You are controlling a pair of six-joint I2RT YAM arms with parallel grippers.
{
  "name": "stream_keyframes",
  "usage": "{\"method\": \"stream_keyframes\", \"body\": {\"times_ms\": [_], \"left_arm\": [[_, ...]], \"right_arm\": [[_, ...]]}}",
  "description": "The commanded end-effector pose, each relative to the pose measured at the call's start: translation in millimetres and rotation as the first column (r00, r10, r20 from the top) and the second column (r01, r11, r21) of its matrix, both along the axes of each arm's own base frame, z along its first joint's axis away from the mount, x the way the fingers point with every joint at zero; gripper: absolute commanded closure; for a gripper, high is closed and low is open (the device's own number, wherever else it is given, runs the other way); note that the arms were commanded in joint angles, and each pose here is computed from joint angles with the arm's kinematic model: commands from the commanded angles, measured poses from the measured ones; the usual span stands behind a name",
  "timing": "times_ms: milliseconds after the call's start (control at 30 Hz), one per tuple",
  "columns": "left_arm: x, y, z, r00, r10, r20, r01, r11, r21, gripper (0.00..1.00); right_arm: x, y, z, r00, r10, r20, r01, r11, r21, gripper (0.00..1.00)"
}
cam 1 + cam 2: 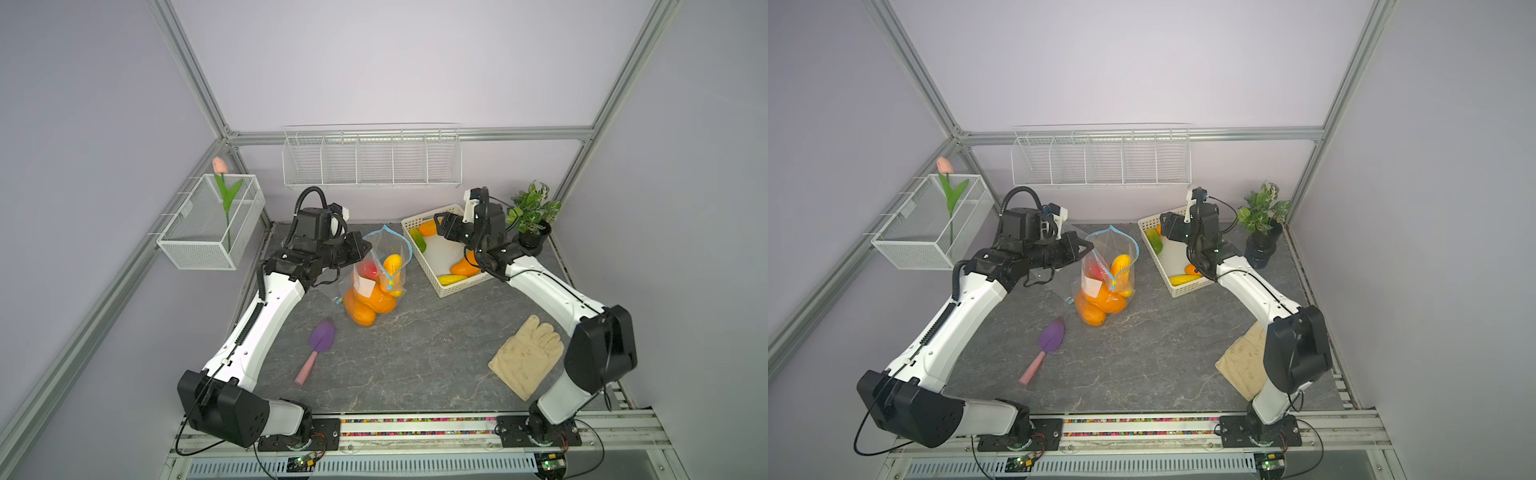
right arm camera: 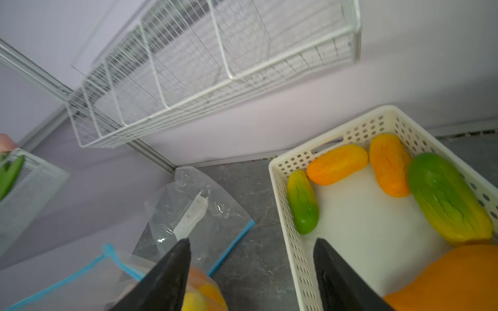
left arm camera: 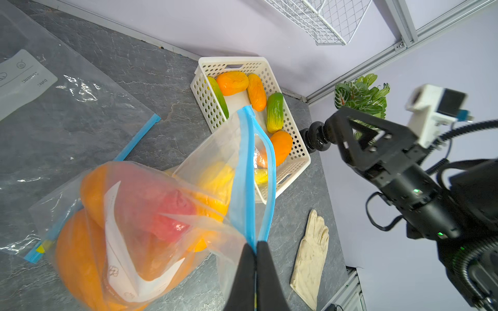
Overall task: Place the mango in a zip-top bag and seal the zipper
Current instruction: Place the mango in the zipper food storage bag, then pick up the mango from the basket.
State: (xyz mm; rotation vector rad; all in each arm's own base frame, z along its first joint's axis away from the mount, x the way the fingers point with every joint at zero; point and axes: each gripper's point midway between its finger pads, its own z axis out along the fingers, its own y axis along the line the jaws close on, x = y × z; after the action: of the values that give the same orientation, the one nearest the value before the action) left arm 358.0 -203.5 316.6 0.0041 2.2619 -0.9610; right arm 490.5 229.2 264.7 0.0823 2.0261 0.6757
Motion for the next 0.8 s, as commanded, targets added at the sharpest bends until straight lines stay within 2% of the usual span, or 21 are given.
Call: {"method": "stream_keyframes", "body": {"times_ms": [0, 133, 267, 367, 533, 767], "left_arm": [[-3.7, 6.1, 14.6, 0.999, 0.004, 0.046, -0.004, 1.0, 0.006, 1.0], [-3.4, 8.1, 14.6, 0.999, 0.007, 0.046, -0.008, 1.0, 0.014, 1.0], [-3.0, 9.3, 13.4, 0.999, 0.01, 0.041, -0.011, 1.0, 0.021, 1.0], [-2.8, 9.5, 12.2, 0.999, 0.008, 0.038, -0.009, 1.0, 0.027, 1.0], [1.2, 9.1, 8.9, 1.0, 0.011, 0.028, -0.012, 0.999, 0.03, 1.0], [3.2, 8.6, 9.9, 1.0, 0.014, 0.027, -0.015, 0.999, 0.029, 1.0]], "right_arm": [[3.9, -8.6, -83.2, 0.97, -0.009, -0.245, -0.022, 0.992, -0.122, 0.27], [31.0, -3.7, -126.4, 0.944, -0.014, -0.329, -0.046, 0.984, -0.174, 0.28], [64.2, 1.5, -163.2, 0.922, 0.006, -0.387, -0.054, 0.992, -0.113, 0.28], [82.3, 14.9, -176.6, 0.916, 0.059, -0.397, -0.095, 0.993, -0.073, 0.22], [99.6, 52.3, -193.2, 0.898, 0.22, -0.38, -0.219, 0.975, 0.048, 0.18], [101.7, 63.6, -220.0, 0.865, 0.225, -0.448, -0.228, 0.972, 0.049, 0.17]]}}
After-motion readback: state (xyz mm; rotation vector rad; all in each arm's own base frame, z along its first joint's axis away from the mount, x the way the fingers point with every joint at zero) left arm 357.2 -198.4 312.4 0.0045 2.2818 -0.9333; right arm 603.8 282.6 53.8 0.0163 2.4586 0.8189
